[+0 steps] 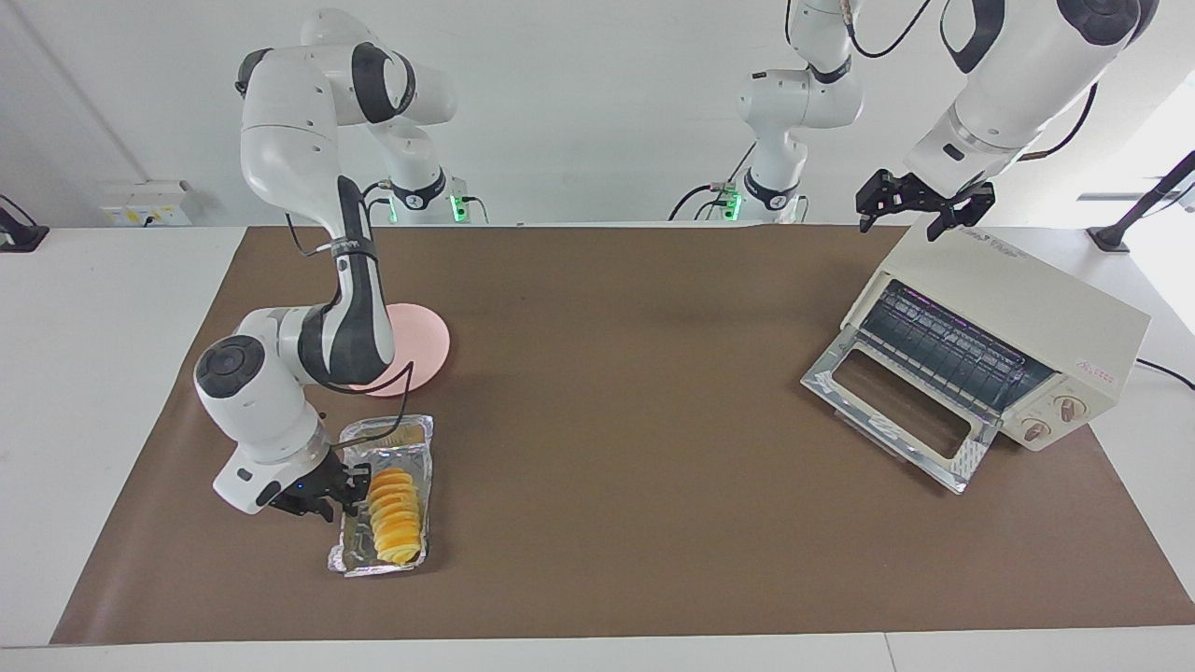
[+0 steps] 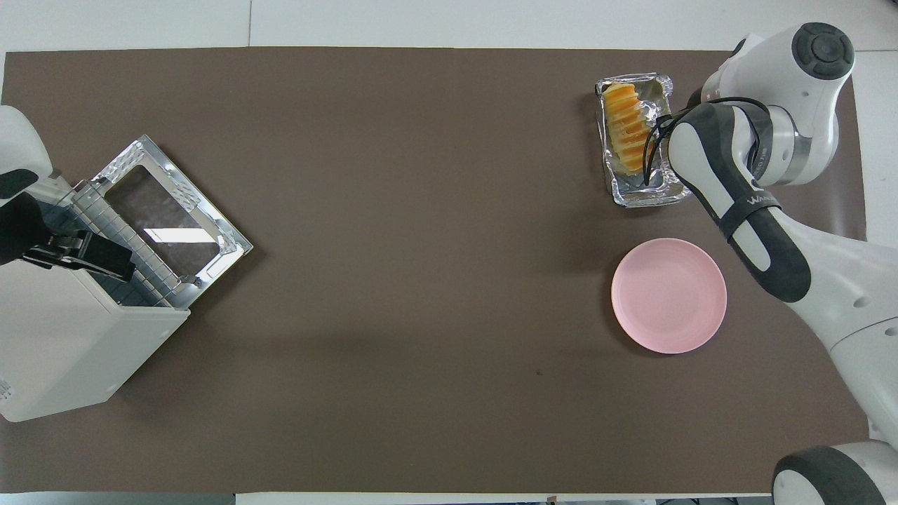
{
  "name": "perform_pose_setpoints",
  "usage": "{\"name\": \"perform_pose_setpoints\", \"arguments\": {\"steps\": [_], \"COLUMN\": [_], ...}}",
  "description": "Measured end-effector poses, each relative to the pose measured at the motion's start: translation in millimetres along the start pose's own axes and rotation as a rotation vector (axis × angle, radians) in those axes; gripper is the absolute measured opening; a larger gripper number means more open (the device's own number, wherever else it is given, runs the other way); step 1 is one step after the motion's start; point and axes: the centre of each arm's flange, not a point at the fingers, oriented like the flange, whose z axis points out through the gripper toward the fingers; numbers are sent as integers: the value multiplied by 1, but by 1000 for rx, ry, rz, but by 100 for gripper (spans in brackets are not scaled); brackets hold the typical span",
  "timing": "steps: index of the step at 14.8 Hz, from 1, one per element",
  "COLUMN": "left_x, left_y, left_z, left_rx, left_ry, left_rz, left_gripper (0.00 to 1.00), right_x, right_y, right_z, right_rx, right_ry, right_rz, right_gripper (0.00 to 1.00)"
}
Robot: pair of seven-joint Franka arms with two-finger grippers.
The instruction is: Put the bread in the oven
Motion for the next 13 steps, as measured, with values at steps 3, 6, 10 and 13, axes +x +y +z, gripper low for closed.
{"name": "perform_pose_setpoints", "arguments": {"steps": [3,6,10,13], "left_x": [0,0,0,0], "left_y": [0,0,0,0], "left_z": [0,0,0,0], "left_rx": [0,0,0,0], "left_ry": [0,0,0,0], "left_rz": [0,0,0,0], "left_gripper": [100,100,100,100], "right_x": [1,2,5,13], "right_y": [-4,-5,-22,-80], "right_z": [-3,-7,-44,-97], "right_rx": [1,2,18,70], "right_ry": [3,8,-15,-60], "right_rz": [-5,-7,-2,63], "right_gripper": [2,2,2,2]}}
